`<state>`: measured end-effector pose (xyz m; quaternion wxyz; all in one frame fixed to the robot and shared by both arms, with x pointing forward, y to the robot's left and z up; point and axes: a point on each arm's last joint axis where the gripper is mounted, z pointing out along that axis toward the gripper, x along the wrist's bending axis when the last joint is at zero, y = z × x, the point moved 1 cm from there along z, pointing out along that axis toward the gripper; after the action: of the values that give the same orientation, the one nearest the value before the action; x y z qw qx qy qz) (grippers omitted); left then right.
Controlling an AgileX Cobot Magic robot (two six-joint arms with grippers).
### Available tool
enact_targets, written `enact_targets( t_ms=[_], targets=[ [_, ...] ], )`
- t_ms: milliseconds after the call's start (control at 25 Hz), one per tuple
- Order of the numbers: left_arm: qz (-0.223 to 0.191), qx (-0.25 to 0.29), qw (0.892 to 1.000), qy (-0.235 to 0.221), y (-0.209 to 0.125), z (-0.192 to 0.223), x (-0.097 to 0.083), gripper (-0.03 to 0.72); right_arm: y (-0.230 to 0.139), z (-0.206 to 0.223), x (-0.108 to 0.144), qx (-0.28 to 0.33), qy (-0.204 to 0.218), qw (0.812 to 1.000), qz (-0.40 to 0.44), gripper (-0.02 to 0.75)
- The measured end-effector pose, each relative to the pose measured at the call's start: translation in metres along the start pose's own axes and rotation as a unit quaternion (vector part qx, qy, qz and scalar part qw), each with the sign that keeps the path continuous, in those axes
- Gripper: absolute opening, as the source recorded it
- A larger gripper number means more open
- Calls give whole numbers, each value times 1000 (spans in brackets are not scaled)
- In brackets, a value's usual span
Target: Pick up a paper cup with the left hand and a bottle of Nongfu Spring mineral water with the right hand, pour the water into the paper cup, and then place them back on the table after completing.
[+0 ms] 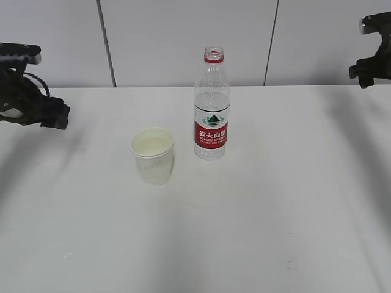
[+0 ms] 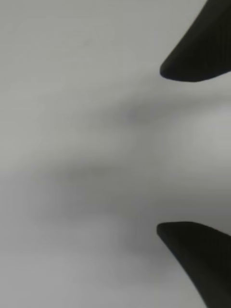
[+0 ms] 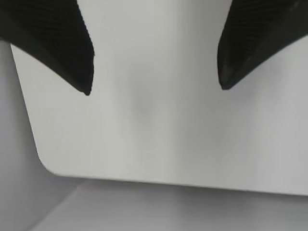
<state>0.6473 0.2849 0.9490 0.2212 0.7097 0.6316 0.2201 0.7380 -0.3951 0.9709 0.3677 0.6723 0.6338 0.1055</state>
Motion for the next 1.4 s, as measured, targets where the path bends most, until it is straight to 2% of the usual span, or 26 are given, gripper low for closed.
enact_targets(
  t_ms=[80, 200, 360, 480, 720, 920, 1080, 1280, 1400],
  targets=[
    [-3, 28, 1000, -6, 9, -8, 0, 543, -1, -9, -3, 41, 2, 999, 16, 589],
    [-3, 54, 998, -12, 25, -21, 0, 543, 3, -22, -3, 90, 28, 995, 30, 589],
    [-1, 78, 997, -18, 43, -39, 0, 543, 17, -46, -2, 132, 83, 987, 34, 588],
    [0, 101, 995, -22, 50, -51, 0, 543, 28, -66, -5, 149, 108, 983, 24, 588],
    [2, 162, 986, -29, 49, -65, -1, 543, 47, -92, -10, 122, 141, 983, 3, 588],
    [19, 224, 974, -7, 38, -70, 5, 543, 50, -104, 1, 111, 206, 972, 7, 588],
    [35, 232, 971, 40, 37, -76, 17, 543, 44, -128, -7, 109, 201, 973, -8, 588],
    [16, 206, 978, 25, 40, -101, 14, 543, 30, -172, -20, 108, 188, 976, -15, 588],
    [13, 203, 979, 20, 31, -119, 11, 543, 18, -198, -25, 106, 189, 976, -16, 588]
  ],
)
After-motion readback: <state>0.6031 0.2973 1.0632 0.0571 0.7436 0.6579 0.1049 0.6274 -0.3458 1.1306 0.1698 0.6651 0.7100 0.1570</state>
